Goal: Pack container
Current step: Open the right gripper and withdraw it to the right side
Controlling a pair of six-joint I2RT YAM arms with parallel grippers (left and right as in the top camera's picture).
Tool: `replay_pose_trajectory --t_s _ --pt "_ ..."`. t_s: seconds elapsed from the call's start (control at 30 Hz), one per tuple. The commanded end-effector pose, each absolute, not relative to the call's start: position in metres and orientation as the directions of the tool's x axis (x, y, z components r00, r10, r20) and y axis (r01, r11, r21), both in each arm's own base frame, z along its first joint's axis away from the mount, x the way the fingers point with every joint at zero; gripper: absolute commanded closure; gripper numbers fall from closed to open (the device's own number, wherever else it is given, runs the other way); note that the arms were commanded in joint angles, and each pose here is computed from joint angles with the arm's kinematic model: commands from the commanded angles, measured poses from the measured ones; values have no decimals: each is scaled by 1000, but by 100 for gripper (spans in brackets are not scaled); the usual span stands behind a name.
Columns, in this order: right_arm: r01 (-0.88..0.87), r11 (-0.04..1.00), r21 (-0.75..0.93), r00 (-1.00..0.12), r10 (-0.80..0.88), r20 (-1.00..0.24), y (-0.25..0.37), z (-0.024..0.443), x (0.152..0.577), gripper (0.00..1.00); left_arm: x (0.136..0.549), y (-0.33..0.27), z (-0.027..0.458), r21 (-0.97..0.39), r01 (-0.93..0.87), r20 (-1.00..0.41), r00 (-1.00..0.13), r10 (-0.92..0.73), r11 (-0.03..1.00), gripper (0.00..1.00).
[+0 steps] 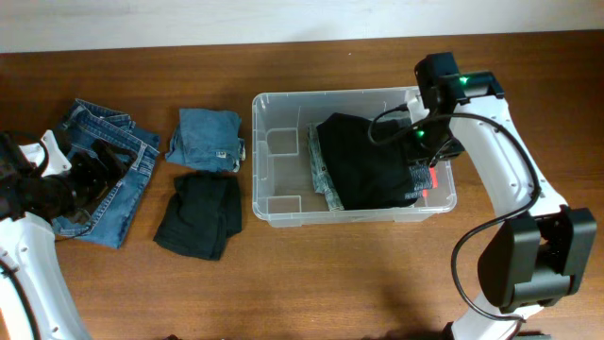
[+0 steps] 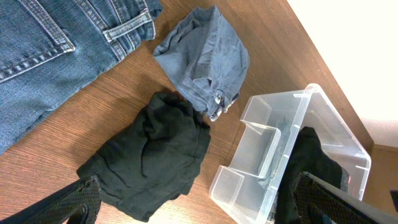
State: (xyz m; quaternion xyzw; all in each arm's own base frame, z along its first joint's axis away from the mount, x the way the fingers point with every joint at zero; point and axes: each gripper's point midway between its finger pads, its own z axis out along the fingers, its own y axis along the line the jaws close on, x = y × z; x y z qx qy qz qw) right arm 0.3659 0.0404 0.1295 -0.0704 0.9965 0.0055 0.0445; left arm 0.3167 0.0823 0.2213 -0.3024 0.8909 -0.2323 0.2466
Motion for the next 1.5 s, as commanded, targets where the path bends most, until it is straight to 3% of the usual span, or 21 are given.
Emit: replay_pose_trajectory --t_s 0.0,0.1,0.17,0.3,0.8,0.97,1.13,1.3,1.47 --pt "-154 988 35 -978 -147 -151 49 148 371 51 316 81 219 -559 -413 -301 -707 -640 719 1" --pt "-165 980 112 -977 -147 -154 62 150 369 60 316 81 219 -559 -413 -301 -707 -640 719 1" --pt "-165 978 124 -978 -147 -146 64 149 367 80 316 81 219 -559 -413 -301 -707 -640 719 0" --pt "-163 979 125 -981 -147 -127 63 144 363 95 316 81 219 -559 -413 -301 -707 -640 719 1" --pt "-159 978 131 -984 -147 -97 63 65 349 95 316 81 219 -559 -413 -301 -707 -640 719 1" --pt "-185 956 229 -973 -146 -178 83 117 372 95 316 81 219 -559 -413 -301 -707 -640 719 1" --pt "-187 966 181 -947 -128 -296 75 186 398 95 316 81 219 -559 -413 -301 -707 -640 719 1" --pt "-7 999 35 -940 5 -340 20 233 403 95 316 81 219 -559 -413 -301 -707 -640 719 1" --pt "165 986 4 -944 159 -290 -44 239 384 92 316 81 219 -559 -413 -301 -707 -640 719 1"
